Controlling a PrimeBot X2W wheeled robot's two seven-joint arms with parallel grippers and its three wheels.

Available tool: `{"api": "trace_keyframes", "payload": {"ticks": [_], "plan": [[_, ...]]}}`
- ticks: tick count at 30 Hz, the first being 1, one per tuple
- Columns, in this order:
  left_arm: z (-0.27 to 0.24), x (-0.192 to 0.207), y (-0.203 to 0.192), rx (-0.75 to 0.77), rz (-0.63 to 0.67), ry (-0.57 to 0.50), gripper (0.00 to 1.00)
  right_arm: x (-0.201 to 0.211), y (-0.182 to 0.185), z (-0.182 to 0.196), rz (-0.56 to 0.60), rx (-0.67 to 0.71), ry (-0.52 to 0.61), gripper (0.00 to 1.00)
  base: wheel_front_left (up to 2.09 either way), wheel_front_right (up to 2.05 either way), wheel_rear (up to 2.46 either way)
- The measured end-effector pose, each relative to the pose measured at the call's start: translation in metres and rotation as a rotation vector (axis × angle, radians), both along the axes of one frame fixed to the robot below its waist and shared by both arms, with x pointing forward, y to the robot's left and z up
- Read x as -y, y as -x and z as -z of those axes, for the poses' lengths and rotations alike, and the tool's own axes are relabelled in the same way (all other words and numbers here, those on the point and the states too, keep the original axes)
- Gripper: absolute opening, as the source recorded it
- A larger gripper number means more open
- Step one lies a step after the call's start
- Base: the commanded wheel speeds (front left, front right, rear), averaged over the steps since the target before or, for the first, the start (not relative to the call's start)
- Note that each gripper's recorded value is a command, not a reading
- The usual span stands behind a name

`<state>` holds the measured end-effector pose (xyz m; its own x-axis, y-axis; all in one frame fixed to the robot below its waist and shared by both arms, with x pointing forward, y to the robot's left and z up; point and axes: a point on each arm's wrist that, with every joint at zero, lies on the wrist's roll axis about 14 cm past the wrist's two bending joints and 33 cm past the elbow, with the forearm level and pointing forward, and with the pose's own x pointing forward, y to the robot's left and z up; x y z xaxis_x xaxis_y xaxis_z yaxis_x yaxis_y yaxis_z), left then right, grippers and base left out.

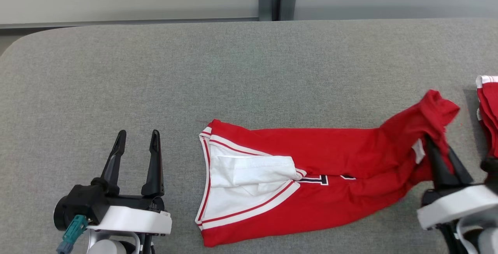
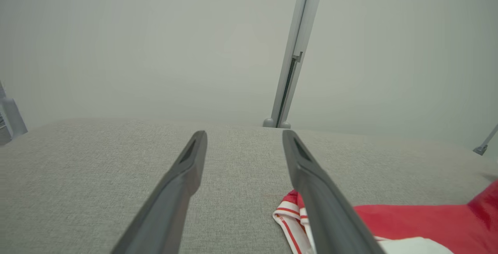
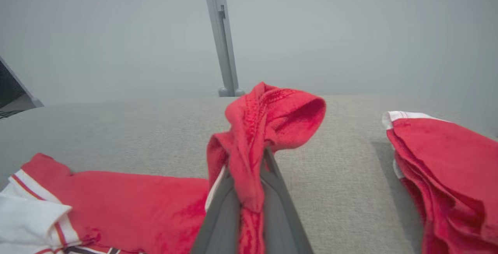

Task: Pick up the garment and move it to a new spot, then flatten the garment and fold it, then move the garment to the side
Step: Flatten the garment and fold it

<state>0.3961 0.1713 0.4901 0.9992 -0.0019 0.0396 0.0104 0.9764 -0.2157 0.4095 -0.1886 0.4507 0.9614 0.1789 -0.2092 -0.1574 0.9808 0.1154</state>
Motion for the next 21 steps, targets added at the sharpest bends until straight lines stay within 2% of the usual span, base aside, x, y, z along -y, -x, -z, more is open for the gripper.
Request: {"api": "trace_keyframes", "payload": {"ticks": [1,5,10,14,18,19,20,21], "plan": [[-0.002,-0.001,0.001,0.005,-0.003,-0.001,1.00,-0.031,-0.006,-0.016,-0.067,0.026,-0.038,0.00,0.00,0.00,0.00],[-0.003,-0.005,0.005,0.007,-0.021,0.001,1.00,-0.107,-0.011,-0.037,-0.237,0.045,-0.134,0.00,0.00,0.00,0.00],[-0.003,-0.016,0.012,0.001,-0.058,-0.002,1.00,-0.210,0.010,-0.038,-0.489,-0.014,-0.263,0.00,0.00,0.00,0.00],[-0.005,-0.026,0.016,0.002,-0.091,-0.001,1.00,-0.260,0.031,-0.019,-0.625,-0.102,-0.317,0.00,0.00,0.00,0.00],[-0.001,-0.037,0.021,-0.012,-0.124,-0.004,1.00,-0.282,0.038,0.004,-0.686,-0.163,-0.318,0.00,0.00,0.00,0.00],[0.000,-0.039,0.022,-0.015,-0.131,-0.006,1.00,-0.286,0.041,0.010,-0.701,-0.184,-0.311,0.13,0.00,0.00,0.00],[0.001,-0.040,0.023,-0.019,-0.135,-0.007,1.00,-0.290,0.044,0.015,-0.713,-0.196,-0.309,0.49,0.00,0.00,0.00],[0.002,-0.041,0.023,-0.022,-0.139,-0.006,1.00,-0.293,0.046,0.019,-0.733,-0.189,-0.282,1.00,0.00,0.00,0.00]]}}
